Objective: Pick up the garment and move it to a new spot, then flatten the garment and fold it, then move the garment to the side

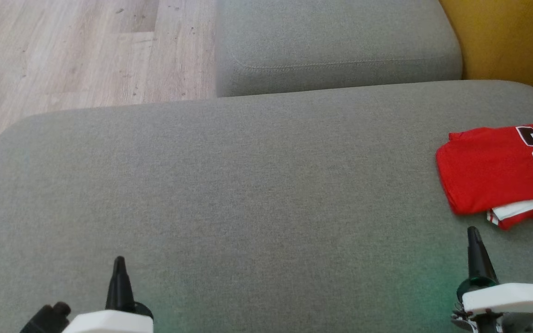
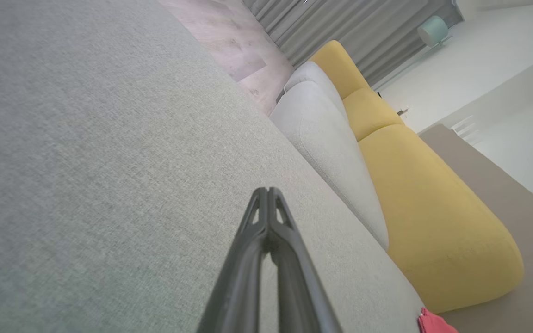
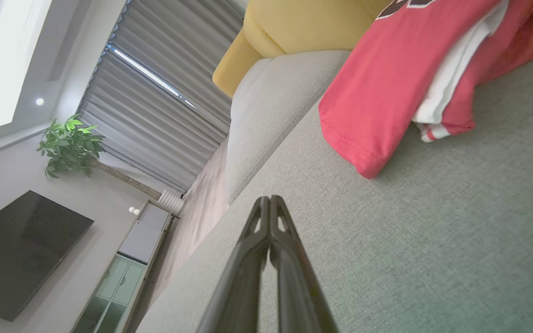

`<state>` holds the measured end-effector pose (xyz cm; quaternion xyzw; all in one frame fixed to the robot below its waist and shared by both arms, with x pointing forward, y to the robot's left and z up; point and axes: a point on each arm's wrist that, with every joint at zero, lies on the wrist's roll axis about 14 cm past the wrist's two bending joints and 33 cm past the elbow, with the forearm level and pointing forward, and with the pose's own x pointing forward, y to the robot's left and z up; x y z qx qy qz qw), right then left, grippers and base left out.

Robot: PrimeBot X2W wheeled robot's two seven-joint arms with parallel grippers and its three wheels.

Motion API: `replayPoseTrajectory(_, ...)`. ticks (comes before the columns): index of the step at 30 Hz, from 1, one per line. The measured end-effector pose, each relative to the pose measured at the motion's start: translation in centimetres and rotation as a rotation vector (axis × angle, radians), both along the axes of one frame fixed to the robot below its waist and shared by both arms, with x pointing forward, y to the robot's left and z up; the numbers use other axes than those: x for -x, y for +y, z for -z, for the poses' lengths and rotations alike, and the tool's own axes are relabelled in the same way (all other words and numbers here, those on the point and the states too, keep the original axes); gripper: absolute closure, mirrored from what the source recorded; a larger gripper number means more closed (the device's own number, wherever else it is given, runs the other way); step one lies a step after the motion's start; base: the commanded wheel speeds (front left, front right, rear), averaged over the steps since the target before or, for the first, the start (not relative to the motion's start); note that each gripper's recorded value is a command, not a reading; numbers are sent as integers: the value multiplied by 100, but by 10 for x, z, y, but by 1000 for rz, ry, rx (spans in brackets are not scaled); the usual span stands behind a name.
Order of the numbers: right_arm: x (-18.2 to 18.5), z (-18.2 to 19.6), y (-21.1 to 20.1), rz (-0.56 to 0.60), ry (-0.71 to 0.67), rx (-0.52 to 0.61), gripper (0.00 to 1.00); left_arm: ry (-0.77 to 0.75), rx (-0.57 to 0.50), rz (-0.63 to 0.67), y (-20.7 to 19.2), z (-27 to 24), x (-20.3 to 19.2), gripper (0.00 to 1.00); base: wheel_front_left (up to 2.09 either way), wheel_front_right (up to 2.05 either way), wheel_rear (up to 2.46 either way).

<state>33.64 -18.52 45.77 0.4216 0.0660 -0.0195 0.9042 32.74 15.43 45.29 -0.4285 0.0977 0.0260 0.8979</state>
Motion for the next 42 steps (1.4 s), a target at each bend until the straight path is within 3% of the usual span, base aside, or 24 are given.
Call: replayPoseTrajectory(42,-24,-8,-17,106,-3,-494,100,-31,485,-77,22,-14,-33,100,0,0,0)
